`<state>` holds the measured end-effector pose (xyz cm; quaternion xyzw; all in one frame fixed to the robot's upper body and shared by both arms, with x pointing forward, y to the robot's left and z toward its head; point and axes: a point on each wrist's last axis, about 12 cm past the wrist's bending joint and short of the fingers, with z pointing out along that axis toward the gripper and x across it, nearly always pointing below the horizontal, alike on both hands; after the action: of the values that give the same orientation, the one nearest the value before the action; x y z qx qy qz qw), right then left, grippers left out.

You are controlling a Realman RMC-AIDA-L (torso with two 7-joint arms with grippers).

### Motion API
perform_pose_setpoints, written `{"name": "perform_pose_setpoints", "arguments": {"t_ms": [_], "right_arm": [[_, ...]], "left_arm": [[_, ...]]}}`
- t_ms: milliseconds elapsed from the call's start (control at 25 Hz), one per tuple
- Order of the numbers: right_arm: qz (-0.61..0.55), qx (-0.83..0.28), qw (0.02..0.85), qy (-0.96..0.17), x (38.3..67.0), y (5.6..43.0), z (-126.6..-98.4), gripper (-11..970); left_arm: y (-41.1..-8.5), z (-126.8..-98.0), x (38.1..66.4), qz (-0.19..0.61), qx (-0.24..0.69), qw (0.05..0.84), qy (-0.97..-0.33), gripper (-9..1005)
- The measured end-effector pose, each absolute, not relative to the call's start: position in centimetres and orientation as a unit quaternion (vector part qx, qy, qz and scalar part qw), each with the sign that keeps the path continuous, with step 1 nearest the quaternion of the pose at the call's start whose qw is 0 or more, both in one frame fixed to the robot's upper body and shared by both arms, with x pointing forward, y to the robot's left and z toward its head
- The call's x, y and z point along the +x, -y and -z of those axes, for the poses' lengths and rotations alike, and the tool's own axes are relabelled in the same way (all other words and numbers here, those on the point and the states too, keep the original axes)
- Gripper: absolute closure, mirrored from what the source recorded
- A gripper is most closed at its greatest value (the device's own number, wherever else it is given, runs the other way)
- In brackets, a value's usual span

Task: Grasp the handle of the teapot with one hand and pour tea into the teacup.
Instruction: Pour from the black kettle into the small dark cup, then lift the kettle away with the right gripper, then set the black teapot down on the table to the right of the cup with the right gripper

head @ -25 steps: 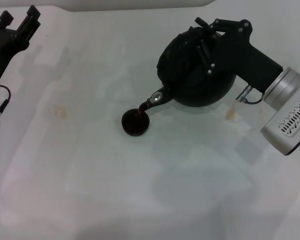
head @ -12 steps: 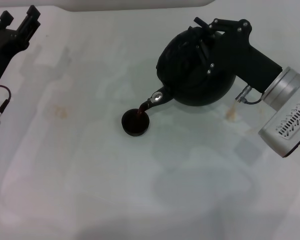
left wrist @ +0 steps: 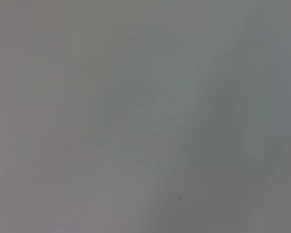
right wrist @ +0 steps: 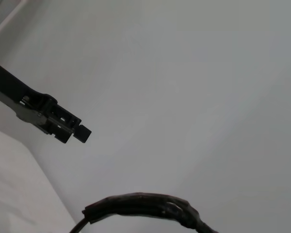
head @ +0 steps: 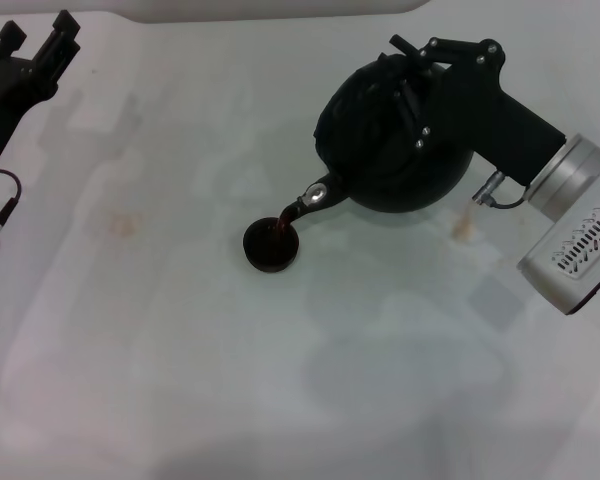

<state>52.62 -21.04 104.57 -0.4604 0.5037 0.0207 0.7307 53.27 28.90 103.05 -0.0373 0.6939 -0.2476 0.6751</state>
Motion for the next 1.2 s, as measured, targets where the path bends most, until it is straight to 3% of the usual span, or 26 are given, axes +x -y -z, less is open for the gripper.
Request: {"name": "perform_pose_setpoints", "arguments": {"t_ms": [520,1200], "right_arm": [[-0.058,-0.421,0.732,-0.533,52.6,21.4,-104.6,843],[-0.249,-0.214,0.705,-0.628,51.8,24.4,-104.3,842]], "left_arm": [[-28.8,-103.2,53.4,0.249,-0.036,0.676,-0.693,177],[-28.8,-102.9,53.4,0.246,-0.033,0.671,-0.699,177]]}}
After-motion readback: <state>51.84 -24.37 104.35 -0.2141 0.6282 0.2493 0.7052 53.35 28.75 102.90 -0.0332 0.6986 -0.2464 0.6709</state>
